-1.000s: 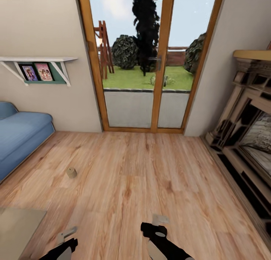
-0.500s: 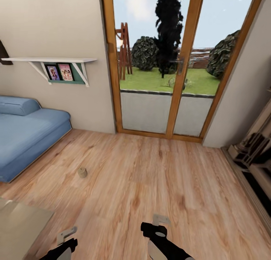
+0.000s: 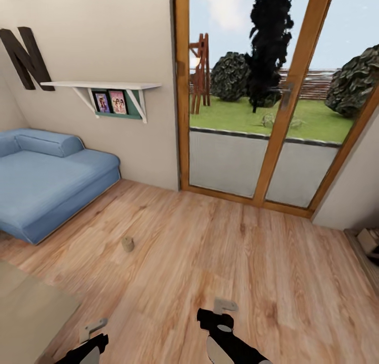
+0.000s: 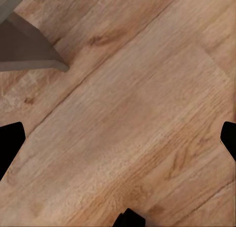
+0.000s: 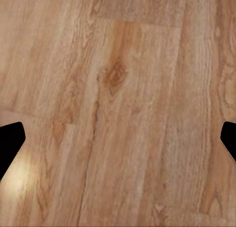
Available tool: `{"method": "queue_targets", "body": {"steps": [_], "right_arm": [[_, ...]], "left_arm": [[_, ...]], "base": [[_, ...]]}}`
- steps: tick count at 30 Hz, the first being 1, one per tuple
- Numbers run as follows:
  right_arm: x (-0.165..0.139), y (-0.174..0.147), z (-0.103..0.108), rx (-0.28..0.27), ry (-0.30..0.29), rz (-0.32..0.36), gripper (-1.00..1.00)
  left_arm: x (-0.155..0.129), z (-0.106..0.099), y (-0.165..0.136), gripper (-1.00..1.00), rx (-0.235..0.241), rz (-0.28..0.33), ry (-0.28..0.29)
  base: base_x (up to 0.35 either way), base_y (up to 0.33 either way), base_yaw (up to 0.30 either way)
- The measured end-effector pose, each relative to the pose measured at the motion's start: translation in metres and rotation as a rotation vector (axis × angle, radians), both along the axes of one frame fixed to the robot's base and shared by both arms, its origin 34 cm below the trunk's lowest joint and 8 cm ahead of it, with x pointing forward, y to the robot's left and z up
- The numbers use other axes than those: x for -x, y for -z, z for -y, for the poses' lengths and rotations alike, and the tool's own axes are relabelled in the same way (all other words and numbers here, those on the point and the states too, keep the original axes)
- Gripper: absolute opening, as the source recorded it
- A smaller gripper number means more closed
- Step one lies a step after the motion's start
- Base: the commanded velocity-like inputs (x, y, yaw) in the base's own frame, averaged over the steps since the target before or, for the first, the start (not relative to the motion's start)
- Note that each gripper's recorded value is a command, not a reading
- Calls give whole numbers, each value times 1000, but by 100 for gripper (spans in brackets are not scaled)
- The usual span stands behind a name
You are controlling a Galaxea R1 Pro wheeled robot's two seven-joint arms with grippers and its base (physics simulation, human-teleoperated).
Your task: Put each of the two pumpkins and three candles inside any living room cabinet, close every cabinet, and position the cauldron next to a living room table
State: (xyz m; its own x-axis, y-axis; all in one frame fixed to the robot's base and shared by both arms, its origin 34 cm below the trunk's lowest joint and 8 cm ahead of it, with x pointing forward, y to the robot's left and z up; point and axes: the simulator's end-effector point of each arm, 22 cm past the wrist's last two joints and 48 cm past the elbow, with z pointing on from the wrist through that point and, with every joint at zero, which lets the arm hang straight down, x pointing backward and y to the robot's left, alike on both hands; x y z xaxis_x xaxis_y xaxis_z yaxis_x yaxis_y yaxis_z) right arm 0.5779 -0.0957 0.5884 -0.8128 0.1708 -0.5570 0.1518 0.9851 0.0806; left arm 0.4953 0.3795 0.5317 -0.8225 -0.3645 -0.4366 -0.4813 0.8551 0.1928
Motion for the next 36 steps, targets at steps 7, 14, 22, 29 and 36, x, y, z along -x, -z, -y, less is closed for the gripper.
{"method": "queue_targets", "body": {"steps": [7, 14, 22, 29, 36], "right_arm": [[-2, -2, 0, 0, 1, 7, 100], [-3, -4, 0, 0, 0, 11, 100], [-4, -5, 0, 0, 0, 15, 100], [7, 5, 18, 41, 20, -5, 100], [20, 16, 36, 88, 27, -33, 100]], "left_arm": [[-1, 0, -1, 100, -1, 4, 1], [-2, 0, -3, 100, -1, 7, 1], [-4, 11, -2, 100, 12, 10, 7], [-6, 11, -4, 100, 8, 15, 17], [-10, 9, -7, 100, -13, 42, 33]], "base": [[266, -237, 290], [258, -243, 290], [253, -228, 290], [185, -158, 290], [32, -45, 248]]}}
